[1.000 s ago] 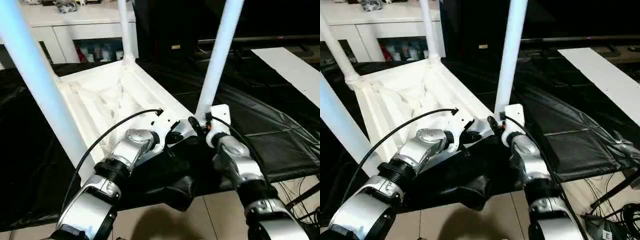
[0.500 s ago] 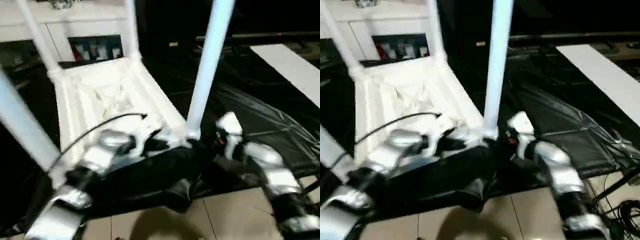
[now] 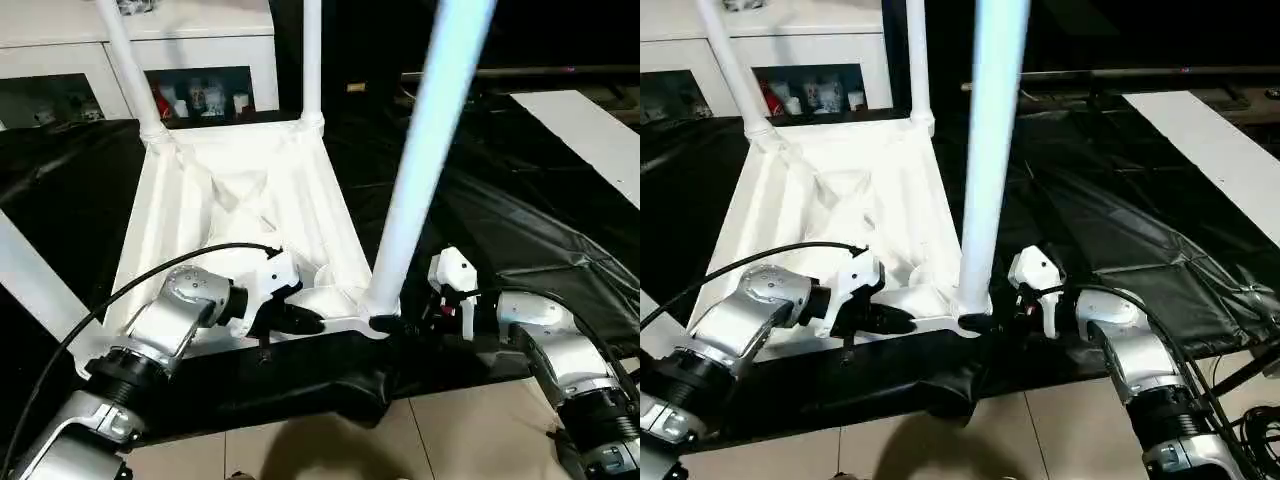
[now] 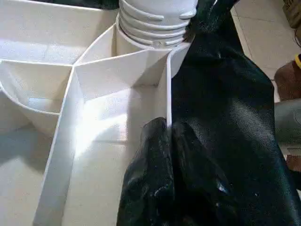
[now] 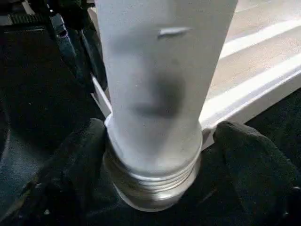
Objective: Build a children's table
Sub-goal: Rotate leg to tighten
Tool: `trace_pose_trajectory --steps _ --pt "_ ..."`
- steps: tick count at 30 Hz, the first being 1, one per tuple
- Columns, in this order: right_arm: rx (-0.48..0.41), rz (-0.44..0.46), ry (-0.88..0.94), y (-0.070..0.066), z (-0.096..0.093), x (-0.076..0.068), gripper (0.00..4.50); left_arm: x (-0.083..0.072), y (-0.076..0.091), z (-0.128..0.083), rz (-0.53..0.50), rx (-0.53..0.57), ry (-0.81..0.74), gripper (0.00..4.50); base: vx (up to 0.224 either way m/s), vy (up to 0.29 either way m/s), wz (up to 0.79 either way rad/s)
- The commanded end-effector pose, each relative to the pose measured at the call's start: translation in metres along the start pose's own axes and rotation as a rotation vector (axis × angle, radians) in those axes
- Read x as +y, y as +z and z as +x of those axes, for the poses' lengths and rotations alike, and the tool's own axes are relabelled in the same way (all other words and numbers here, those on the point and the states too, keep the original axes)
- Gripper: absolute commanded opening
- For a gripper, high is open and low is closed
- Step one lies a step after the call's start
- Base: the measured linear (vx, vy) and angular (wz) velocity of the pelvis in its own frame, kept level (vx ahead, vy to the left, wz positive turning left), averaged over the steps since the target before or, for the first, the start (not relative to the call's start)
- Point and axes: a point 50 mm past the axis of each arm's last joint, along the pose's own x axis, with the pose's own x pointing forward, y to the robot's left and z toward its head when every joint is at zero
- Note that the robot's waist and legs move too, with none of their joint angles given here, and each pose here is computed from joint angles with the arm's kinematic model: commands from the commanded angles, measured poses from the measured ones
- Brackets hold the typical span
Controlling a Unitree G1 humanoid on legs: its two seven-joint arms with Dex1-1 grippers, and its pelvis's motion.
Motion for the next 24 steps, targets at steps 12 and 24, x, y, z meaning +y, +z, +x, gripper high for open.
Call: trace_pose_trajectory --steps 12,24 --pt "0.009 -0.012 0.043 0.002 0.002 0.0 2.7 -0.007 0.002 0.005 0.007 0.003 -0.065 0.0 0.0 0.0 0.0" --pt "0.07 0.176 -0.504 -0.03 0.028 -0.019 2.67 0.022 0.004 0.036 -0.128 -0.007 0.277 0.0 0.0 0.0 0.0"
